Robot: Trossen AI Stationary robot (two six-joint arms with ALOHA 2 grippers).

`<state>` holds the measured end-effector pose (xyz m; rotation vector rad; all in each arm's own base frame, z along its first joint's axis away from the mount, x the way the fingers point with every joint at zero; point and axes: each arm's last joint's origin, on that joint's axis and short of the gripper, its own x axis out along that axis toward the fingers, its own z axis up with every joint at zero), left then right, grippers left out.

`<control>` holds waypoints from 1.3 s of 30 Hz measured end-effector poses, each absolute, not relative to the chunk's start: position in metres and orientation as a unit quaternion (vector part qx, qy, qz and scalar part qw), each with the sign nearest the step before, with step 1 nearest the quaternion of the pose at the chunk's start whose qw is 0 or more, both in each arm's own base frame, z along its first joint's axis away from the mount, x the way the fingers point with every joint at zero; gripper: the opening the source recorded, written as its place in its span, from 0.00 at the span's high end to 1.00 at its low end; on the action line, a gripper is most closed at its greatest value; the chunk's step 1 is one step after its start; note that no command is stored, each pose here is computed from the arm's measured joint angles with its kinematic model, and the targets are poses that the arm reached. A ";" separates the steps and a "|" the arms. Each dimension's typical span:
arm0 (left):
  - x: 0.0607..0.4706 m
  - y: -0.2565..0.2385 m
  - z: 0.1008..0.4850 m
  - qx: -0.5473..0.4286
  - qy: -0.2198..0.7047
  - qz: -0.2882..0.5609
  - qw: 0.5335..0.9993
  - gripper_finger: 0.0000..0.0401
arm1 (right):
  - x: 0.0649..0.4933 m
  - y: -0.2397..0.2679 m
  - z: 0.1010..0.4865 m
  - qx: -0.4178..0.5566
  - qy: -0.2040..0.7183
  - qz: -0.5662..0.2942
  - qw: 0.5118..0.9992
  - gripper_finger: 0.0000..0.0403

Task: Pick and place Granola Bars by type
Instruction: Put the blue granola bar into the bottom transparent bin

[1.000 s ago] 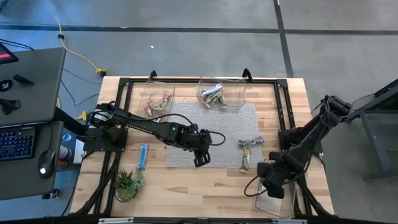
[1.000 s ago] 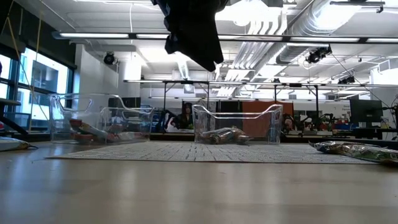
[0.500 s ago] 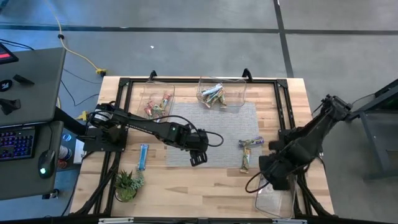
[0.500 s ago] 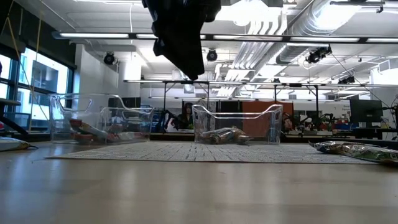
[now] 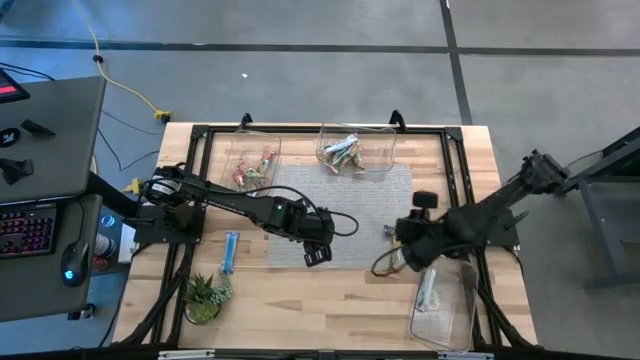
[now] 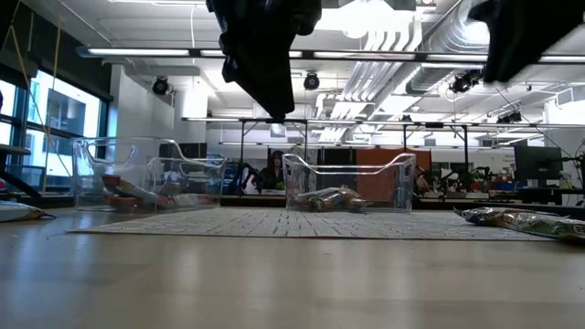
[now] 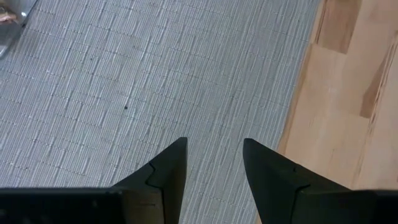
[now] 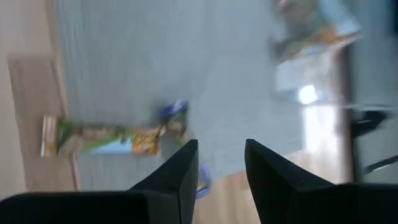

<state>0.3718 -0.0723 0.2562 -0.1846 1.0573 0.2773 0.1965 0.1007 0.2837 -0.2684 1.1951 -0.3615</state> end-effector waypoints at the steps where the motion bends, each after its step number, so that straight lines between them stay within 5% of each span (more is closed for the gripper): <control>1: 0.372 -0.072 0.256 -0.088 0.502 0.132 0.850 0.63 | 0.199 0.097 0.273 -0.120 0.572 -0.155 0.796 0.71; 13: 0.372 -0.072 0.256 -0.095 0.499 0.135 0.851 0.63 | 0.214 0.042 0.197 -0.047 0.647 -0.014 0.761 0.71; 24: 0.372 -0.072 0.256 -0.096 0.496 0.142 0.851 0.63 | 0.219 0.006 0.189 0.031 0.652 -0.019 0.757 0.72; 39: 0.372 -0.072 0.256 -0.096 0.496 0.144 0.851 0.63 | 0.238 0.001 0.140 0.035 0.722 -0.015 0.691 0.72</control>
